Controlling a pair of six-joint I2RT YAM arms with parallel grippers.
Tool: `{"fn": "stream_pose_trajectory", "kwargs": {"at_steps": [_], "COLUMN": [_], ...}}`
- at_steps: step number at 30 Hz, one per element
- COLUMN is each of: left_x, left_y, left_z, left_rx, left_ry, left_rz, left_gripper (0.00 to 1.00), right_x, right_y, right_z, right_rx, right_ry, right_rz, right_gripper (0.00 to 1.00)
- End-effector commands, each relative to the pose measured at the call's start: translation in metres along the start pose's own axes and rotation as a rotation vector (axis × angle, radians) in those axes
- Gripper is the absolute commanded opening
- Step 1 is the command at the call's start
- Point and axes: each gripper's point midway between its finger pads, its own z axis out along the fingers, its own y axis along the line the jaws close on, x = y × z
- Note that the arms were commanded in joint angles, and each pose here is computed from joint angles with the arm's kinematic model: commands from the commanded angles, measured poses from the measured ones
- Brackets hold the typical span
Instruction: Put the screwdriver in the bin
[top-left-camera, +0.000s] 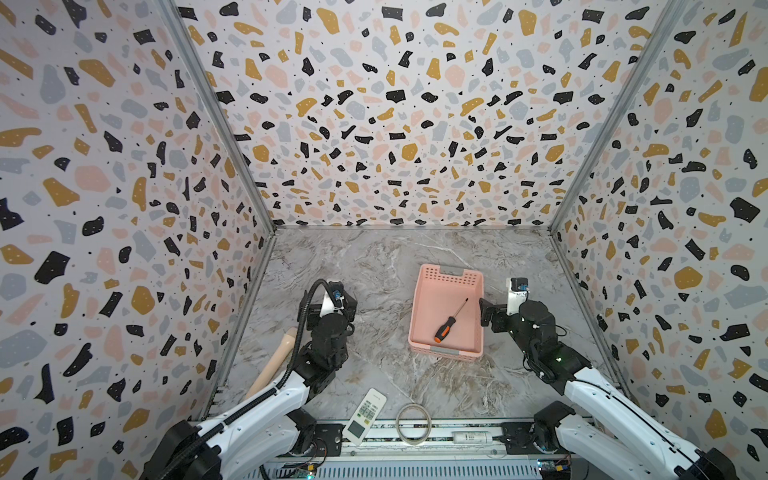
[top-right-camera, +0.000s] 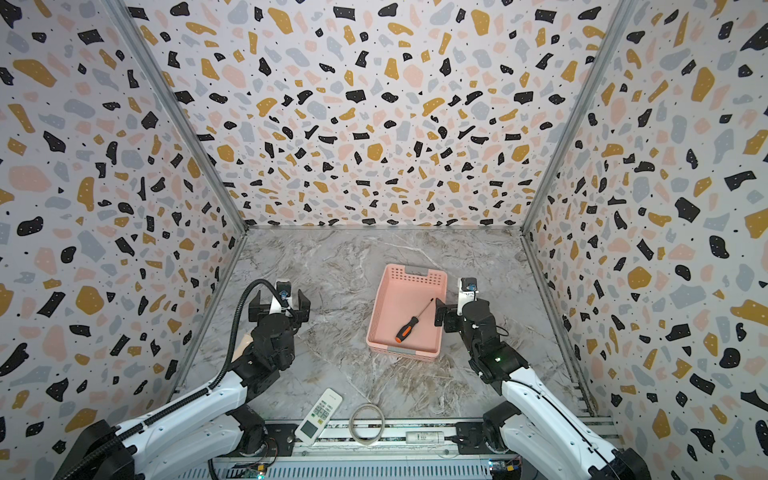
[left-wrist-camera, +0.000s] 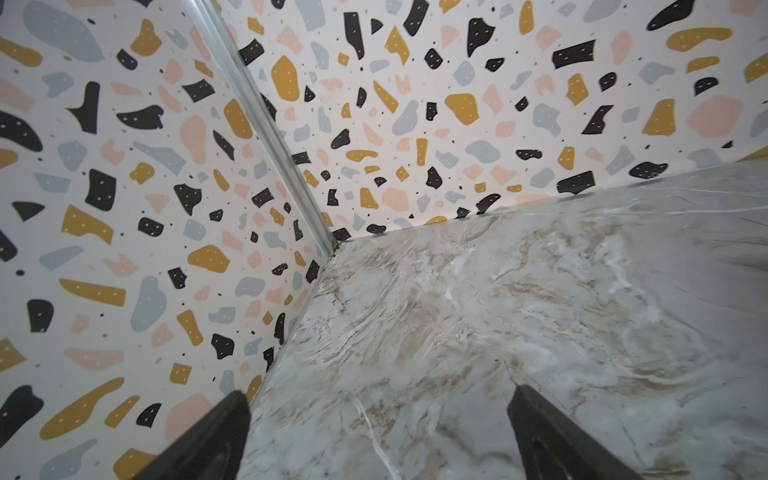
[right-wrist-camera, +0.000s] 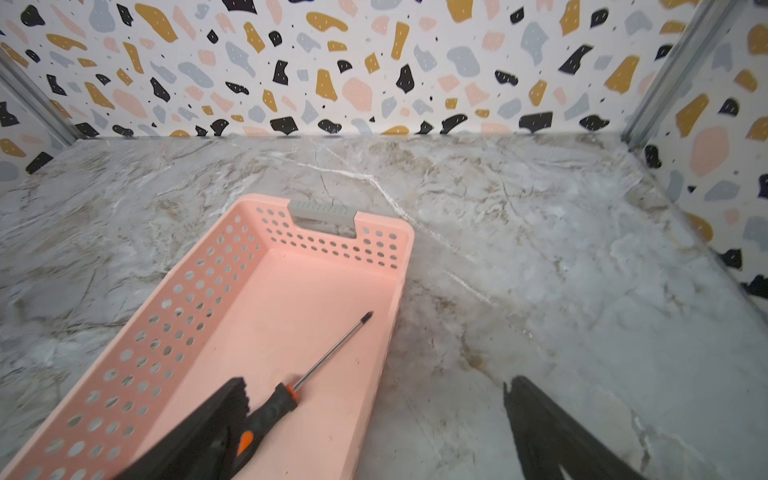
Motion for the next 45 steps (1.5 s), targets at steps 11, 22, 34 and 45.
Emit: {"fn": "stream_pose_trajectory", "kwargs": {"at_steps": [11,22,34,45], "left_x": [0.047,0.054,0.066,0.077], "left_y": [0.007,-0.001,0.017,0.029], "left_z": [0.023,0.037,0.043,0.062], "left_rx": [-0.079,-0.034,0.069,-0.021], "left_ry": [-0.015,-0.026,-0.066,0.007], "left_rz": [0.015,-0.045,-0.190,-0.238], "left_gripper": [1.00,1.00,1.00,1.00], "right_x": [0.001,0.020,0.038,0.038], "right_y": [-0.077,-0.095,-0.098,-0.101], "right_z": [0.042,0.041,0.071,0.073], "right_rx": [0.254,0.272,0.170,0.162], "right_ry": [-0.181,-0.293,-0.207,-0.203], "right_rz": [-0.078,-0.131,-0.107,-0.099], "right_gripper": [0.99,0.99,0.99,0.99]}}
